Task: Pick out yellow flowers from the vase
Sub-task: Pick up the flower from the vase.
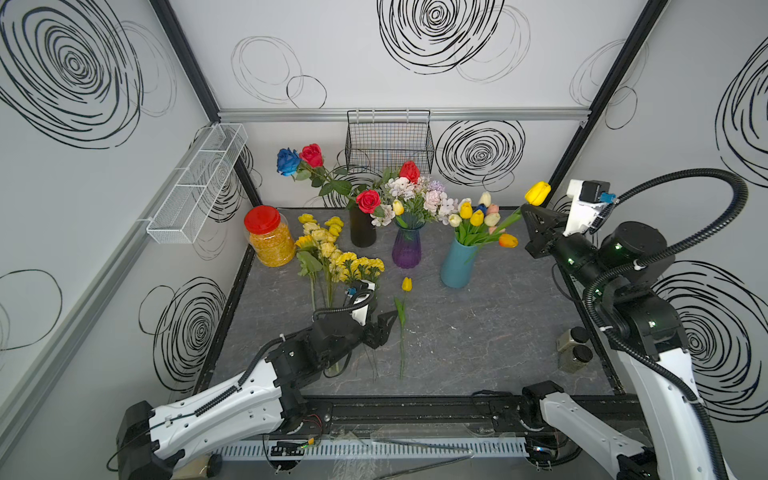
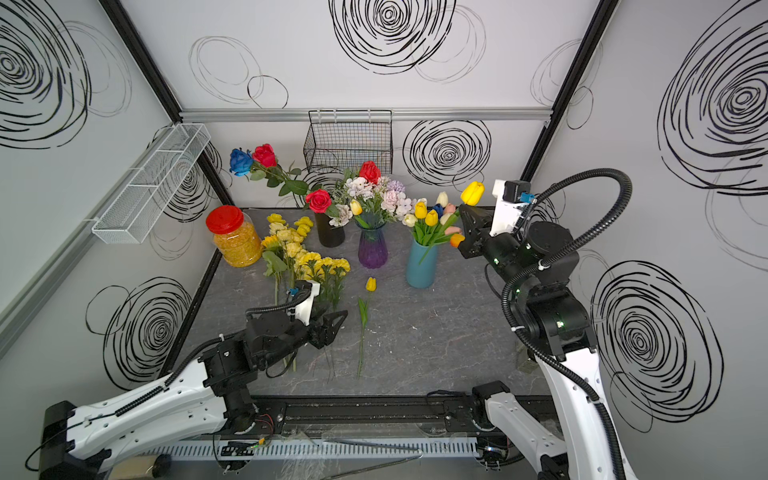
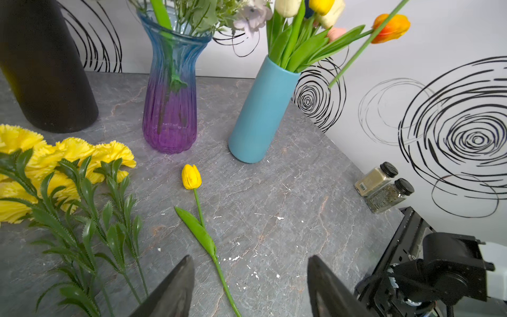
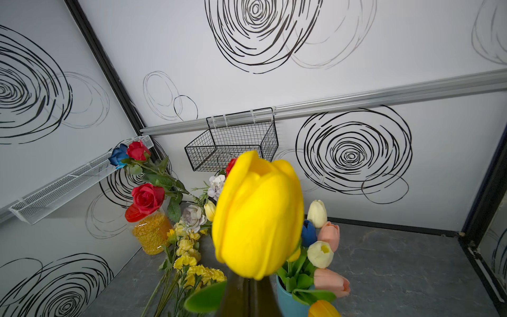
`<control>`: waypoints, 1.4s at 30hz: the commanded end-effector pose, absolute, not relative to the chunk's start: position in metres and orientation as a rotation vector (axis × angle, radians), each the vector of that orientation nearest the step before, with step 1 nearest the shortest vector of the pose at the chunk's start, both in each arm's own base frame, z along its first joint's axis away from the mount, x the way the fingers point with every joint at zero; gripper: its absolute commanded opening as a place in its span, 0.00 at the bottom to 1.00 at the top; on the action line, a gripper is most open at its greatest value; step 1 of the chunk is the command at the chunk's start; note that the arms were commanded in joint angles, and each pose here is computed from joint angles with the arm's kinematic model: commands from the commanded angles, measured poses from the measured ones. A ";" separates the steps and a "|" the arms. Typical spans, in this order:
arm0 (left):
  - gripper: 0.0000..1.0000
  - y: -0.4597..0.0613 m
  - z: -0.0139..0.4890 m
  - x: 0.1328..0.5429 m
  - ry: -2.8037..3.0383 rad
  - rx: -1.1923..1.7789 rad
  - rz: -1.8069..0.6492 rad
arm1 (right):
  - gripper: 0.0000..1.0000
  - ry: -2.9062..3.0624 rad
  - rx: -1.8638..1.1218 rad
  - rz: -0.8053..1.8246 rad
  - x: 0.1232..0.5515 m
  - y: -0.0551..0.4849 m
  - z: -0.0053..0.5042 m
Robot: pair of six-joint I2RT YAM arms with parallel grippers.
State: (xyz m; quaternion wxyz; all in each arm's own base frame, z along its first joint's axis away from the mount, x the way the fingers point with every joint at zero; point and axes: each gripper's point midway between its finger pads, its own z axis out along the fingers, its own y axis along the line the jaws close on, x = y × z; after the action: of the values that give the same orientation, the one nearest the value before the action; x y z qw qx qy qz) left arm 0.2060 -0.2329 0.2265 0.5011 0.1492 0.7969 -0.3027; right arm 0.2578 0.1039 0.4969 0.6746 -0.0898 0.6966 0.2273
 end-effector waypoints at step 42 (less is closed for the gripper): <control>0.40 -0.330 0.267 0.179 1.749 0.724 -0.914 | 0.00 1.647 -0.613 1.154 0.193 0.219 0.411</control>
State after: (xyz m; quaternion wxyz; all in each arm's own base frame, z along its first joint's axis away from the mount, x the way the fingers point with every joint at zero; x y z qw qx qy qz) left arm 0.1749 -0.3243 0.2428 0.4724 0.3075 0.7416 -0.3638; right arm 0.2001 0.2175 0.4053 0.4937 -0.2443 0.6924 0.4660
